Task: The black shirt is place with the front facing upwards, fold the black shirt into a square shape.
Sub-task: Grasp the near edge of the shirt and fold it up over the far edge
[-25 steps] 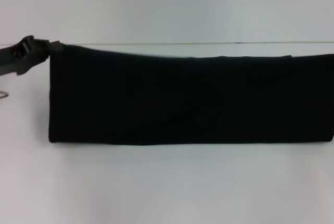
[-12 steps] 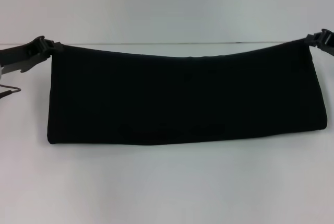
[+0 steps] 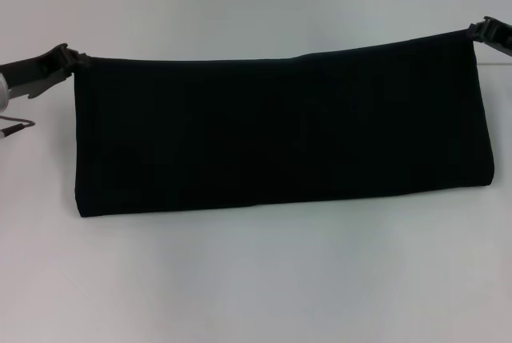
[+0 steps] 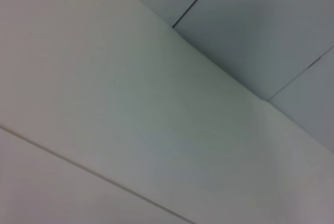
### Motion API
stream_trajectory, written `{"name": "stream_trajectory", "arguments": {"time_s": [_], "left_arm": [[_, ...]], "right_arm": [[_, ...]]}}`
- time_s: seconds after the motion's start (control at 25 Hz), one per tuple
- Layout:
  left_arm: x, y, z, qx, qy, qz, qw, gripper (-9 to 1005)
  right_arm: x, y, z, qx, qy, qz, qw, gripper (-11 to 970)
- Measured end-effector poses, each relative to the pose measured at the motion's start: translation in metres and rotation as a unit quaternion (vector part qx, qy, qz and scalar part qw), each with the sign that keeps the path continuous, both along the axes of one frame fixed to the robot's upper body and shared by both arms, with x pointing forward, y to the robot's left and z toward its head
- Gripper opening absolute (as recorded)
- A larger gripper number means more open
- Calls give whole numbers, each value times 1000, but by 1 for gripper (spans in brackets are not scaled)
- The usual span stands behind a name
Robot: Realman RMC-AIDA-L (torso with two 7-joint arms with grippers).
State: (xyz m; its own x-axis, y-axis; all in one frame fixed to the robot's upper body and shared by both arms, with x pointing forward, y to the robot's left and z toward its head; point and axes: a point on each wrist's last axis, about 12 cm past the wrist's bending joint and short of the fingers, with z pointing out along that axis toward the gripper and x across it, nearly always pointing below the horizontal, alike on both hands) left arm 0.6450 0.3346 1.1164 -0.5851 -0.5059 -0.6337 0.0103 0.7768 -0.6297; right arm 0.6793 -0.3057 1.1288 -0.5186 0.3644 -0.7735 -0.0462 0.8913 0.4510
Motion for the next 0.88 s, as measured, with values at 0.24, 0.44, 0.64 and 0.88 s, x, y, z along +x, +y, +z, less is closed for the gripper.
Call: {"name": "stream_trajectory", "arguments": {"time_s": [0.24, 0.44, 0.64, 0.88], "left_arm": [[6, -5, -1, 27, 1, 6, 1000, 137], [10, -7, 0, 36, -3, 11, 999, 146], [14, -12, 2, 49, -6, 5, 999, 154], [18, -13, 0, 58, 14, -3, 998, 164]], "right_arm": [[7, 13, -7, -35, 4, -11, 999, 22], [11, 17, -5, -45, 1, -16, 999, 21], [13, 18, -2, -49, -2, -12, 999, 26], [14, 6, -1, -66, 17, 1, 998, 55]]}}
